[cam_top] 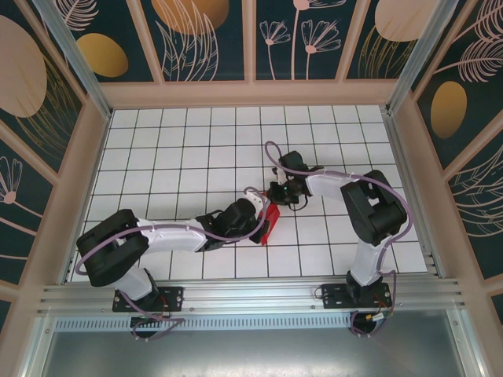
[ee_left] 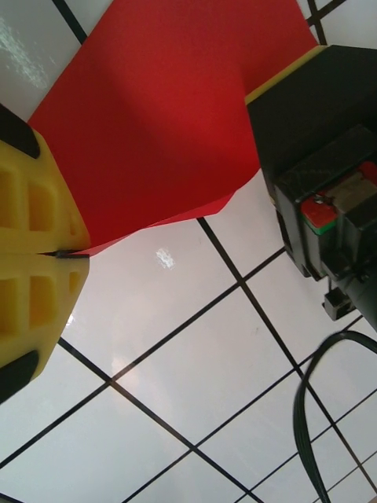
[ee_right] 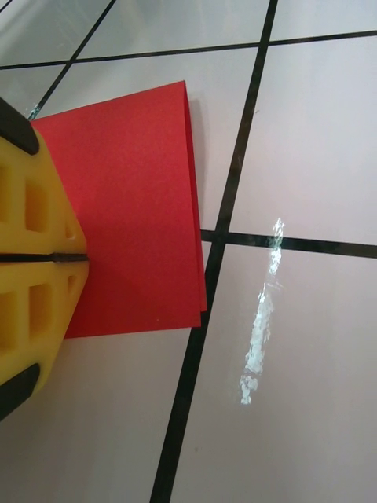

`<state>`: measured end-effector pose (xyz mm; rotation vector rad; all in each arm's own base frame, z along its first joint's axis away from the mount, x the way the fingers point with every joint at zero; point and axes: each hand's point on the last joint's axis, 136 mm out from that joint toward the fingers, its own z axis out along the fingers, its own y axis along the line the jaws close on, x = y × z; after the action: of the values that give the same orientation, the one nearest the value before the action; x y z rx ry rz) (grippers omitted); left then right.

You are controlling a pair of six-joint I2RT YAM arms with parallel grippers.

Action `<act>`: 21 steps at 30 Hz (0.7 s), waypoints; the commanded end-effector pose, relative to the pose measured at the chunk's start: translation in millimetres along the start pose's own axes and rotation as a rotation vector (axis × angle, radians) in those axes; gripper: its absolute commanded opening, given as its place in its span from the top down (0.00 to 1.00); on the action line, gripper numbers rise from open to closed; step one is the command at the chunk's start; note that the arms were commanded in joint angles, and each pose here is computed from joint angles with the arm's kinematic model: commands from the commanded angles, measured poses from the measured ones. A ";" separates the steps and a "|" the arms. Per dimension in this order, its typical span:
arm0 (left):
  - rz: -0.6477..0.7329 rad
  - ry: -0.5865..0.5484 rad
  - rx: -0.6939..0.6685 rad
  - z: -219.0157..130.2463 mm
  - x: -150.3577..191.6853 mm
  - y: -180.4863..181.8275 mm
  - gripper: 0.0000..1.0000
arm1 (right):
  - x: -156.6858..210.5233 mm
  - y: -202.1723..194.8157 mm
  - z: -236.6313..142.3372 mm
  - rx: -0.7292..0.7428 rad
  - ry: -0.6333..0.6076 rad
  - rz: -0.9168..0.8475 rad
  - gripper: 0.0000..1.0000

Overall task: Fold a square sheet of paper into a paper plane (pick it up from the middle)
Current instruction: Third fold the triangle at the center of the table.

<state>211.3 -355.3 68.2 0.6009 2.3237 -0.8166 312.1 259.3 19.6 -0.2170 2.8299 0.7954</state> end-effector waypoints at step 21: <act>-0.064 0.038 0.087 5.9 7.0 19.0 0.99 | 13.8 -8.6 16.7 0.034 0.098 -0.051 0.92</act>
<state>222.6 -338.7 51.8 0.5480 2.3733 -0.8682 314.6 263.7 17.2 -0.2827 2.8350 0.7970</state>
